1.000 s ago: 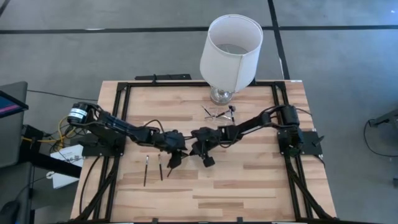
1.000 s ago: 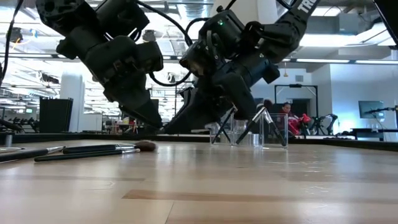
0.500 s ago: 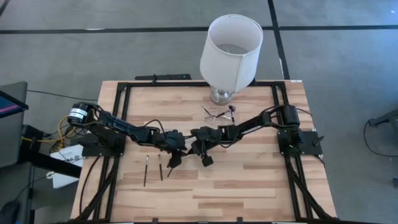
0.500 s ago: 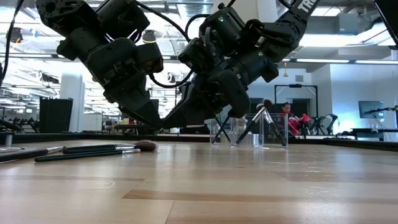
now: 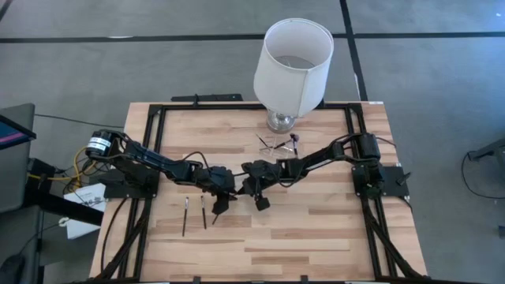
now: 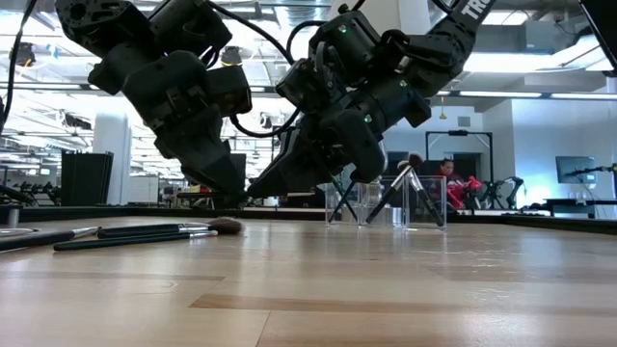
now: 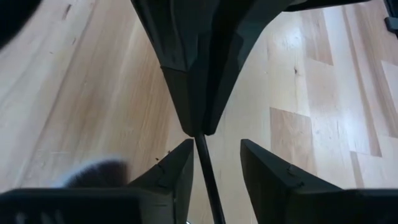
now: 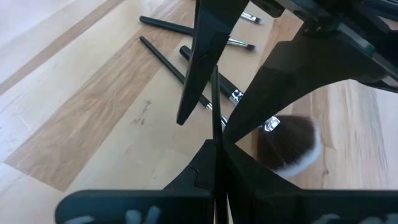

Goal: Put items in baskets/containers
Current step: Put the black eyeshadow brush into the transparent organizer

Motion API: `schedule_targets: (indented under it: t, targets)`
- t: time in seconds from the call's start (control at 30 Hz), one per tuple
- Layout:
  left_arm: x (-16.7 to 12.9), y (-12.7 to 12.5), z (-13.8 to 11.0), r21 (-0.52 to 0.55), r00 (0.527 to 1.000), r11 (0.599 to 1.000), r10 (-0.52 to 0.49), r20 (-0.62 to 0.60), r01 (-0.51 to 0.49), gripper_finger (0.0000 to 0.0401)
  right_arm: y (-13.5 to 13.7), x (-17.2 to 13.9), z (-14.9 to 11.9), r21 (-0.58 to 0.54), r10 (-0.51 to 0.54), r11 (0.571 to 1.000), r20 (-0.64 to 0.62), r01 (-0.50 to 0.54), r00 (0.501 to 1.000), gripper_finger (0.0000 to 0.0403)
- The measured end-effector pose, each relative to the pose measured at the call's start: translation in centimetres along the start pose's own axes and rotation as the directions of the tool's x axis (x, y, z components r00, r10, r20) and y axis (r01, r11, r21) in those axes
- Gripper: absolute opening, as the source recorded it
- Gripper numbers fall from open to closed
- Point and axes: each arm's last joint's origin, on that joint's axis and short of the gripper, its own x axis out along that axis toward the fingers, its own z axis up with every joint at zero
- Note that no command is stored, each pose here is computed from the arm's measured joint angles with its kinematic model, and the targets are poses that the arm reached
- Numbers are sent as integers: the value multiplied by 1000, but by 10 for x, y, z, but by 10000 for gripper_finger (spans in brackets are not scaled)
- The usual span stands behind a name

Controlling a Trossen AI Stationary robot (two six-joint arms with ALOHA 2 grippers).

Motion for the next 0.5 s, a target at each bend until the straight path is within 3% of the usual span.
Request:
schedule_targets:
  t: [0.5]
  targets:
    - [0,1,-1,-7,1000,1000,15,-3,-15,14,0,0,1,1,-6,1000,9,6,1000,7]
